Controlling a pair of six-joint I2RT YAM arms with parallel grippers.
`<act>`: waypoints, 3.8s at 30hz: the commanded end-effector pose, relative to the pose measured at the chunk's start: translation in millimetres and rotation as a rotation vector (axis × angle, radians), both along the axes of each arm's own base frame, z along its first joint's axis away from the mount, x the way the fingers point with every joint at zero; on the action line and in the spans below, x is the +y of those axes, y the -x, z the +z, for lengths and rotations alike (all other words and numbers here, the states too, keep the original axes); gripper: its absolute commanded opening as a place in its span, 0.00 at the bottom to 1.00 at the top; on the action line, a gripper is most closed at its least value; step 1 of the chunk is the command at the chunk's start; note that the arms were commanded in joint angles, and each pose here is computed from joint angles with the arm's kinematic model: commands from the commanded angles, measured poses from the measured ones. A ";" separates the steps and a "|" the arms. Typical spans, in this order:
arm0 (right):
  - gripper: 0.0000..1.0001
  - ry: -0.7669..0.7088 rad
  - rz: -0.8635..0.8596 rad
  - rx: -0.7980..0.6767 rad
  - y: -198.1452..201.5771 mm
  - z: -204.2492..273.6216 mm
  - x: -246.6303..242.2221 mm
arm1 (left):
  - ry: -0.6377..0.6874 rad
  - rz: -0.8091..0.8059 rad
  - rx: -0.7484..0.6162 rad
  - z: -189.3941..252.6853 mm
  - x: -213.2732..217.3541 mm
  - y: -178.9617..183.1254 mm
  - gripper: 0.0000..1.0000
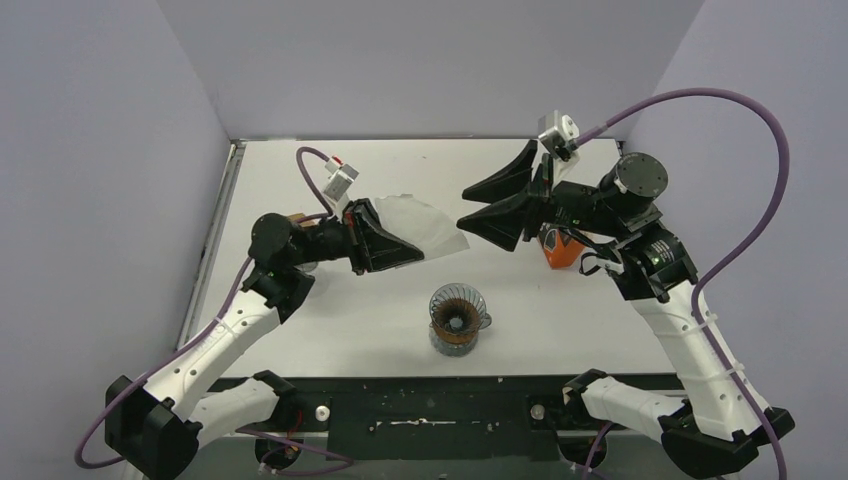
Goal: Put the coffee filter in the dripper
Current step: Pick up the coffee filter from the coffee filter holder.
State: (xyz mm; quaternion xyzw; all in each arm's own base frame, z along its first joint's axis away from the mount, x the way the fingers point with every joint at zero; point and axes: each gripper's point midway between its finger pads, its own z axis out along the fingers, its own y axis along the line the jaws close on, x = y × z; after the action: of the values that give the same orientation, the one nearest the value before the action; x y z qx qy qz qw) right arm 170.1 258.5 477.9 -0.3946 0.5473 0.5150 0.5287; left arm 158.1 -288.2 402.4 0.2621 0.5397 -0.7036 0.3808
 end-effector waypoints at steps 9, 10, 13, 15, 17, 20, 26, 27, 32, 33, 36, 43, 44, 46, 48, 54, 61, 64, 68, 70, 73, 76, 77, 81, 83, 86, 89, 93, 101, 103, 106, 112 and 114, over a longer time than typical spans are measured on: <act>0.56 0.037 -0.009 0.127 -18.8 -12.4 11.5 | -0.221 -0.056 -0.058 -51.8 0.1 3.7 0.00; 0.57 0.041 -0.006 0.150 -20.4 -15.9 13.2 | -0.230 -0.057 -0.056 -54.2 0.0 3.2 0.00; 0.57 0.045 0.013 0.214 -24.2 -25.2 18.6 | -0.256 -0.058 -0.036 -61.6 -0.4 1.6 0.00; 0.57 0.042 0.027 0.251 -25.1 -29.4 22.0 | -0.266 -0.060 -0.020 -65.5 -0.6 1.3 0.00; 0.57 0.049 0.028 0.290 -28.9 -35.6 24.6 | -0.273 -0.064 -0.011 -67.9 -0.4 1.9 0.00; 0.55 0.063 0.034 0.349 -33.2 -47.0 29.4 | -0.279 -0.070 -0.004 -70.3 -0.2 2.9 0.00; 0.54 0.111 0.062 0.418 -33.1 -70.7 46.1 | -0.286 -0.080 0.000 -72.5 -0.4 3.7 0.00; 0.54 0.118 0.062 0.421 -32.7 -73.6 49.3 | -0.288 -0.081 0.002 -73.1 -0.4 3.7 0.00; 0.54 0.139 0.088 0.410 -25.4 -79.3 60.2 | -0.304 -0.084 0.013 -78.6 -0.9 2.5 0.00; 0.54 0.142 0.088 0.407 -25.0 -80.2 61.0 | -0.306 -0.084 0.013 -78.9 -0.9 2.4 0.00; 0.54 0.144 0.096 0.396 -22.0 -79.6 62.2 | -0.307 -0.085 0.010 -79.8 -0.8 2.9 0.00; 0.53 0.152 0.100 0.385 -17.3 -80.4 62.4 | -0.308 -0.085 0.012 -80.2 -1.4 1.8 0.00; 0.53 0.153 0.095 0.381 -17.2 -80.6 61.6 | -0.308 -0.085 0.011 -79.7 -1.4 1.8 0.00; 0.53 0.157 0.086 0.376 -17.1 -81.4 60.1 | -0.307 -0.086 0.010 -79.3 -1.0 2.4 0.00; 0.53 0.158 0.082 0.370 -16.1 -81.3 58.5 | -0.305 -0.086 0.008 -78.6 -0.8 3.0 0.00; 0.53 0.155 0.075 0.360 -12.6 -80.2 54.7 | -0.302 -0.086 0.004 -76.9 -0.5 3.7 0.00; 0.53 0.145 0.080 0.342 -7.7 -76.0 51.5 | -0.302 -0.085 0.003 -76.1 -0.7 3.4 0.00; 0.53 0.143 0.082 0.339 -6.5 -75.1 51.1 | -0.302 -0.084 0.004 -76.0 -0.7 3.2 0.00; 0.53 0.141 0.085 0.335 -4.7 -74.1 50.5 | -0.302 -0.083 0.006 -75.7 -0.6 3.4 0.00; 0.53 0.143 0.090 0.338 -3.4 -75.0 51.1 | -0.302 -0.084 0.007 -75.7 -0.5 3.5 0.00; 0.53 0.143 0.095 0.339 -1.9 -75.4 52.2 | -0.302 -0.084 0.007 -76.1 -0.4 3.9 0.00; 0.52 0.142 0.100 0.335 -0.3 -73.9 52.9 | -0.301 -0.084 0.008 -75.7 -0.3 3.7 0.00; 0.52 0.142 0.101 0.335 0.1 -73.6 53.1 | -0.302 -0.085 0.009 -76.2 -0.4 3.7 0.00; 0.52 0.147 0.106 0.333 1.5 -74.7 54.4 | -0.304 -0.087 0.012 -77.2 -0.8 3.4 0.00; 0.52 0.155 0.106 0.339 0.9 -78.9 55.5 | -0.302 -0.087 0.009 -76.2 -0.8 3.5 0.00; 0.53 0.173 0.098 0.344 0.1 -85.4 57.0 | -0.298 -0.090 0.002 -73.5 -0.5 4.6 0.00; 0.52 0.187 0.102 0.347 1.7 -90.1 58.4 | -0.293 -0.093 -0.007 -70.7 0.1 6.0 0.00; 0.51 0.208 0.092 0.348 2.2 -96.7 58.2 | -0.289 -0.092 -0.014 -68.6 0.3 6.1 0.00; 0.53 0.236 0.024 0.352 -3.2 -108.0 51.8 | -0.267 -0.101 -0.042 -63.2 2.4 11.6 0.00; 0.53 0.234 0.010 0.348 -4.5 -107.7 50.5 | -0.254 -0.108 -0.049 -60.4 3.4 14.7 0.00; 0.54 0.228 0.009 0.343 -3.3 -105.2 49.6 | -0.247 -0.112 -0.059 -57.6 4.5 17.2 0.00; 0.55 0.187 0.023 0.318 1.2 -90.1 48.9 | -0.248 -0.120 -0.051 -57.9 5.4 19.6 0.00; 0.56 0.166 0.027 0.302 3.2 -82.1 48.2 | -0.248 -0.121 -0.052 -58.2 5.5 19.9 0.00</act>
State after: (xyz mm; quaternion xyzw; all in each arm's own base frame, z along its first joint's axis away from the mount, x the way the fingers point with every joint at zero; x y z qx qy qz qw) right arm 173.5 310.2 361.3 -0.3552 0.6962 0.5155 0.3512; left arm 145.6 -286.7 323.8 0.3326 0.6262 -0.6404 0.2953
